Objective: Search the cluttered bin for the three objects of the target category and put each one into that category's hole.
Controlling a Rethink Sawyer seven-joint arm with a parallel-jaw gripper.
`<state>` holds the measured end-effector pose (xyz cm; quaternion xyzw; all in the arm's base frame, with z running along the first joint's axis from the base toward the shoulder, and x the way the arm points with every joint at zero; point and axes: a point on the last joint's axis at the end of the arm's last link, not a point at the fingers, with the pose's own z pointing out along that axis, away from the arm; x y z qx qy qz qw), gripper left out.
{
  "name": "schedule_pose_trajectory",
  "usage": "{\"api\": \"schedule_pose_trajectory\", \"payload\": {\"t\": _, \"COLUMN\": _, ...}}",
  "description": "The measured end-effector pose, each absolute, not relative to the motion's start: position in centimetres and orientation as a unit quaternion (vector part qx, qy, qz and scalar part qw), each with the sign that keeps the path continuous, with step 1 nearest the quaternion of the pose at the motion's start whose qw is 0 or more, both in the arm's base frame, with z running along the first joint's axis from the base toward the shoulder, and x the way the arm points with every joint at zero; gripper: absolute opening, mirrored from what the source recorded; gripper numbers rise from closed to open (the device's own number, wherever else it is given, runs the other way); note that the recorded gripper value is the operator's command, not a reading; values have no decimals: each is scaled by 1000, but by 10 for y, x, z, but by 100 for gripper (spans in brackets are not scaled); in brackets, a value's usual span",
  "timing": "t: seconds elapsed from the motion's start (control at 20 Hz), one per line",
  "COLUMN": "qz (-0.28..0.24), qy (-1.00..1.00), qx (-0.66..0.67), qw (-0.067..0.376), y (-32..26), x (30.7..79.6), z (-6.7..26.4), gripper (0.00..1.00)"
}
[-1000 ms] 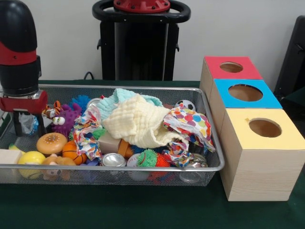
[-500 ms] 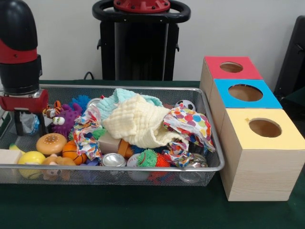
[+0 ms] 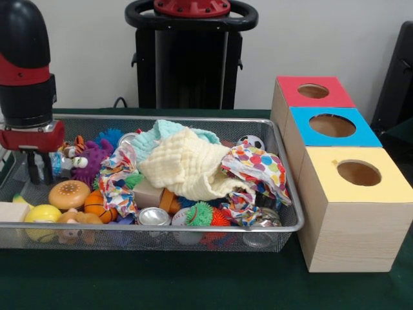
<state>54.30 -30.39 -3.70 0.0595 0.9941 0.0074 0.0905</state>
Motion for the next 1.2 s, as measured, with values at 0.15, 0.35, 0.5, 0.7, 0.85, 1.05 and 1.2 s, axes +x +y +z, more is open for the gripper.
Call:
{"api": "schedule_pose_trajectory", "payload": {"t": 0.15, "qz": 7, "qy": 994, "qx": 60, "qw": 90, "y": -305, "x": 542, "z": -37, "gripper": 0}}
{"api": "schedule_pose_trajectory", "payload": {"t": 0.35, "qz": 7, "qy": 994, "qx": 60, "qw": 90, "y": -305, "x": 542, "z": -37, "gripper": 0}}
{"api": "schedule_pose_trajectory", "payload": {"t": 0.5, "qz": 8, "qy": 994, "qx": 60, "qw": 90, "y": -305, "x": 542, "z": -37, "gripper": 0}}
{"api": "schedule_pose_trajectory", "payload": {"t": 0.7, "qz": 8, "qy": 994, "qx": 60, "qw": 90, "y": -305, "x": 542, "z": -37, "gripper": 0}}
{"api": "schedule_pose_trajectory", "payload": {"t": 0.85, "qz": 8, "qy": 994, "qx": 60, "qw": 90, "y": -304, "x": 542, "z": -37, "gripper": 100}}
{"api": "schedule_pose_trajectory", "payload": {"t": 1.05, "qz": 8, "qy": 994, "qx": 60, "qw": 91, "y": -304, "x": 543, "z": -37, "gripper": 100}}
{"api": "schedule_pose_trajectory", "payload": {"t": 1.2, "qz": 9, "qy": 994, "qx": 59, "qw": 90, "y": -302, "x": 542, "z": -38, "gripper": 100}}
